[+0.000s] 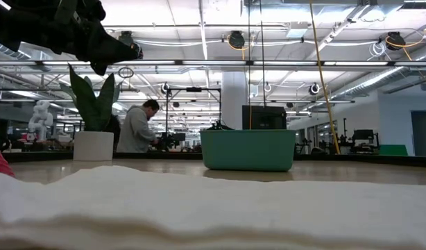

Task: Pick and placing Produce into tupperware
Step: Put the lemon into the bin

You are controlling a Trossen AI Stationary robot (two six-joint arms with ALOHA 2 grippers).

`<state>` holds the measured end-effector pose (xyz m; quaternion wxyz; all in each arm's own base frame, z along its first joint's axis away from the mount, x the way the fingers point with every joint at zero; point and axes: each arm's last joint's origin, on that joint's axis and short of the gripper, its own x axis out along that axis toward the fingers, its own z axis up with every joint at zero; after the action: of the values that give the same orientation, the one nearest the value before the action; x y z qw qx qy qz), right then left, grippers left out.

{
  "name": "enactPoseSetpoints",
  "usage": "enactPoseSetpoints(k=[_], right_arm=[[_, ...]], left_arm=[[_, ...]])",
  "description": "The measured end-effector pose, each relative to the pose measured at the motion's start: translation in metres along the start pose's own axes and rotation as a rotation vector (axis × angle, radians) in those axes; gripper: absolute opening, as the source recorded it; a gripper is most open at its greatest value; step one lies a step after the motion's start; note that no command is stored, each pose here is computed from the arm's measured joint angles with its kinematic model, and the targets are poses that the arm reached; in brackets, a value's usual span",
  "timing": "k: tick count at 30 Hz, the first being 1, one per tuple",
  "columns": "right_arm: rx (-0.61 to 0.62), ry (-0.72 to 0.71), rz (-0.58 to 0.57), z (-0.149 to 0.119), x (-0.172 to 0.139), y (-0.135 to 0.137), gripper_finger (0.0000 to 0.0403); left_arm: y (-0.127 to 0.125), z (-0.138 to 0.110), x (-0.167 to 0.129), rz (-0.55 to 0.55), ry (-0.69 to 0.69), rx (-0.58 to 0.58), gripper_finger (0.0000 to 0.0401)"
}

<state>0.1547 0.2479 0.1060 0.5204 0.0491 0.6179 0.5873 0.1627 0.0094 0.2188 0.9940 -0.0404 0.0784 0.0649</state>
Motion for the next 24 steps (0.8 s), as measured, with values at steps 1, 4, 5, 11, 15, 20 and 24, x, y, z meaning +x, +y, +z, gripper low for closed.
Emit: enactPoseSetpoints(k=[1, 4, 5, 11, 15, 20, 24], right_arm=[[-0.015, 0.006, 0.001, -0.001, 0.001, 0.001, 0.0265], [-0.054, 0.039, 0.014, -0.004, 0.006, 0.005, 0.0265], [-0.059, 0.057, 0.016, -0.006, 0.008, 0.007, 0.0265], [-0.066, 0.092, 0.022, -0.010, 0.014, 0.012, 0.0265], [-0.069, 0.091, 0.011, -0.010, 0.014, 0.012, 0.0265], [-0.079, 0.096, 0.005, -0.012, 0.014, 0.011, 0.0245], [-0.077, 0.099, 0.003, -0.014, 0.014, 0.010, 0.0207]], left_arm=[[0.000, 0.000, 0.000, 0.000, 0.000, -0.001, 0.0026], [0.000, 0.000, 0.000, 0.000, 0.000, -0.008, 0.0026], [0.000, 0.000, 0.000, 0.000, 0.000, -0.008, 0.0026], [0.000, 0.000, 0.000, 0.000, -0.001, -0.009, 0.0026], [0.000, 0.000, 0.000, 0.000, -0.001, -0.017, 0.0026], [0.000, 0.000, 0.000, -0.001, -0.001, -0.023, 0.0026], [0.000, 0.000, 0.000, -0.001, -0.001, -0.024, 0.0026]])
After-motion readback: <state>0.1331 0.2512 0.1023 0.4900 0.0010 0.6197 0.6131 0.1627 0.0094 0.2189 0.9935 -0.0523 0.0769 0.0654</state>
